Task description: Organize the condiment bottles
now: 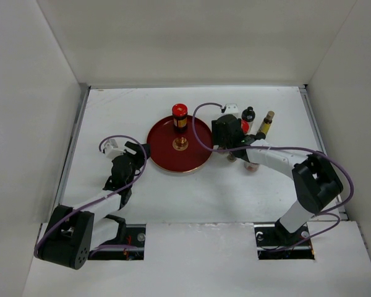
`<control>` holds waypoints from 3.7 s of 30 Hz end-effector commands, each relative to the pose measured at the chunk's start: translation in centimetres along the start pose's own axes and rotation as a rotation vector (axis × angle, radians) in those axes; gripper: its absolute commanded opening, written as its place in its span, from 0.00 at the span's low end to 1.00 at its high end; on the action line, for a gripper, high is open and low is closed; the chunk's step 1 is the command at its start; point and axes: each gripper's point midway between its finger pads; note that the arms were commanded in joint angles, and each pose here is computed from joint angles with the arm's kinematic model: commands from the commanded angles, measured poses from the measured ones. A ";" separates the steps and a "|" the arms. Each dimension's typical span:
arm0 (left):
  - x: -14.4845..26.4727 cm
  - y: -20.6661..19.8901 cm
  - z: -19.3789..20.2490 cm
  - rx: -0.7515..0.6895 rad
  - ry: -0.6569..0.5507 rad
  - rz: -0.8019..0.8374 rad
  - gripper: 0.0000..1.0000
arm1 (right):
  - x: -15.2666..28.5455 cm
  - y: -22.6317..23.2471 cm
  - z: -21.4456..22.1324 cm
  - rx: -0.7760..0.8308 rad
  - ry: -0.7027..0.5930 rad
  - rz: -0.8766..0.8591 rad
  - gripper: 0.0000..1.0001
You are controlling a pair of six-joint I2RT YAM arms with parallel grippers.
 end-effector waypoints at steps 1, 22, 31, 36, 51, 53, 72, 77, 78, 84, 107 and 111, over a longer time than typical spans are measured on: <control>0.0 -1.7 -0.9 0.019 -0.030 0.057 0.68 | 0.2 -0.6 -1.2 -0.016 -0.022 0.029 0.69; 0.4 -0.9 -2.6 0.053 -0.090 0.040 0.67 | 7.1 5.4 -13.0 -0.065 -0.349 -0.149 0.42; -0.2 2.8 -3.3 0.174 -0.072 -0.058 0.68 | 4.6 18.1 -16.7 0.028 -0.384 -0.343 0.42; -0.1 2.8 -3.3 0.176 -0.076 -0.058 0.68 | 1.4 21.0 -17.3 0.059 -0.382 -0.351 0.42; -0.2 2.1 -3.1 0.164 -0.072 -0.037 0.68 | -5.5 22.7 -15.0 0.128 -0.300 -0.276 0.54; -0.2 2.2 -3.1 0.159 -0.072 -0.039 0.68 | -5.6 22.9 -14.6 0.125 -0.292 -0.286 0.59; 0.0 1.7 -3.5 0.146 -0.089 -0.024 0.68 | 7.6 14.5 -19.5 -0.036 -0.502 -0.319 0.65; 0.1 1.6 -3.3 0.143 -0.084 -0.019 0.67 | 7.8 5.5 -13.9 -0.105 -0.413 -0.129 0.35; 0.0 1.5 -3.3 0.140 -0.085 -0.021 0.67 | 8.0 3.7 -12.3 -0.115 -0.382 -0.072 0.34; -0.2 1.5 -3.2 0.134 -0.085 -0.026 0.67 | 7.9 -3.8 -3.1 -0.105 -0.197 0.171 0.65; -0.3 1.3 -2.8 0.122 -0.075 -0.024 0.67 | 4.8 -3.8 0.0 -0.124 -0.089 0.162 0.39; -0.3 1.2 -2.8 0.117 -0.078 -0.021 0.67 | 7.1 -2.6 -4.1 -0.120 -0.191 0.131 0.38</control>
Point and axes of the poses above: each gripper's point midway between its finger pads, its own x axis back along the fingers, its own y axis along the line the jaws close on, z = x × y, and after that the axes turned 15 degrees about x, right-handed
